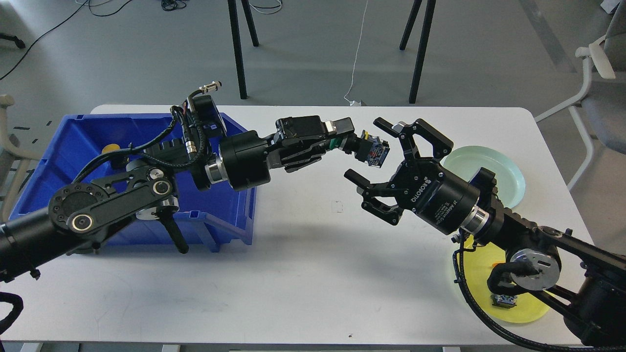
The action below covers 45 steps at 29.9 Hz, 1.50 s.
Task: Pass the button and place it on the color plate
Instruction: 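Close the right gripper on the green button held by the left gripper, then open the left gripper and pull the right gripper away with the button, then lower the green button onto the pale green plate and release it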
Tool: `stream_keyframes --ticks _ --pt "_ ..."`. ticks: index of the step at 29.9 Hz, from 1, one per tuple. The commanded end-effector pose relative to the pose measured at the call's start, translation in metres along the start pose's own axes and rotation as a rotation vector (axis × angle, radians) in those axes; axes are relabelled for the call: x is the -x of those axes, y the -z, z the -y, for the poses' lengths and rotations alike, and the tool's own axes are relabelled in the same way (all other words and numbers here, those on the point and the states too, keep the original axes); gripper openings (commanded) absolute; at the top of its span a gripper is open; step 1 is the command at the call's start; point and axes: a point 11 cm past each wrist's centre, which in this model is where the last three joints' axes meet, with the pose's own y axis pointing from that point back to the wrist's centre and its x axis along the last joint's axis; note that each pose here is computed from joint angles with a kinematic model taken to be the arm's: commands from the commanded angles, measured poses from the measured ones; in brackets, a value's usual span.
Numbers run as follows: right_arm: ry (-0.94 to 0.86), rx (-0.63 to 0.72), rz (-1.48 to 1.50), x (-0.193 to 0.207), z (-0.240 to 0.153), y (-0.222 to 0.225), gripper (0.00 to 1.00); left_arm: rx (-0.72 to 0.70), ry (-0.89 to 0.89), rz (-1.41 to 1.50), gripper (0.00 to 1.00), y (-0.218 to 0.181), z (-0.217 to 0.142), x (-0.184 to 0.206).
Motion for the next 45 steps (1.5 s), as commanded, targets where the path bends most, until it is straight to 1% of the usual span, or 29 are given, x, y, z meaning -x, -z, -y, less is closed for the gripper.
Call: stream_keyframes --ticks 1,2,4,5,9,12,13,14,17,19,21,24,28,33,35,40,42,45 --pt "0.005 -0.001 0.011 0.002 -0.001 -0.003 0.72 -0.001 -0.002 0.001 0.06 0.000 -0.001 -0.001" --pt "0.010 -0.002 0.009 0.004 -0.001 -0.003 0.52 -0.002 -0.003 0.001 0.06 0.000 -0.001 -0.001" --pt "0.013 -0.002 0.000 0.004 -0.001 -0.003 0.22 -0.001 -0.002 0.001 0.06 0.000 0.000 -0.001" --pt "0.008 -0.003 -0.002 0.004 -0.001 -0.003 0.17 -0.001 -0.004 0.002 0.06 0.000 0.000 -0.001" --pt "0.009 -0.010 -0.003 0.004 -0.001 -0.001 0.02 -0.001 -0.006 0.001 0.07 0.000 -0.001 -0.001" --pt "0.006 -0.012 -0.003 0.004 -0.001 0.000 0.01 -0.001 -0.006 0.001 0.09 0.000 -0.001 -0.001" --pt "0.006 -0.013 -0.002 0.004 -0.001 0.000 0.01 -0.001 -0.006 0.001 0.14 0.000 -0.001 -0.001" --pt "0.006 -0.014 0.000 0.004 -0.001 -0.001 0.01 -0.001 -0.007 0.002 0.23 0.000 -0.001 -0.001" --pt "0.003 -0.013 0.001 0.003 -0.002 -0.002 0.01 -0.001 -0.014 0.000 0.68 0.001 -0.002 -0.001" --pt "0.002 -0.011 0.003 0.003 -0.002 -0.002 0.01 -0.003 -0.011 -0.010 0.72 0.004 -0.002 0.001" --pt "-0.001 -0.010 0.010 0.004 -0.004 -0.005 0.01 -0.001 -0.016 -0.011 0.79 0.004 -0.002 0.001" --pt "-0.008 -0.010 0.013 0.002 -0.007 -0.006 0.01 0.009 -0.012 -0.016 0.82 0.003 0.002 0.003" --pt "-0.034 -0.005 0.019 -0.002 -0.015 -0.008 0.01 0.010 -0.023 -0.019 0.82 0.004 0.003 0.001" --pt "-0.117 0.001 -0.023 -0.022 -0.042 0.002 0.01 0.013 -0.026 -0.031 0.83 0.007 0.007 0.002" --pt "-0.181 0.007 -0.064 -0.037 -0.059 0.012 0.01 0.012 -0.026 -0.032 0.83 0.008 0.006 0.003" --pt "-0.447 0.057 -0.224 -0.100 -0.116 0.043 0.01 0.013 -0.028 -0.035 0.83 0.008 0.006 0.003" --pt "-0.548 0.111 -0.327 -0.122 -0.139 0.051 0.01 0.013 -0.028 -0.035 0.83 0.008 0.006 0.003" --pt "-0.664 0.232 -0.504 -0.146 -0.164 0.049 0.01 0.013 -0.028 -0.035 0.83 0.008 0.006 0.003"
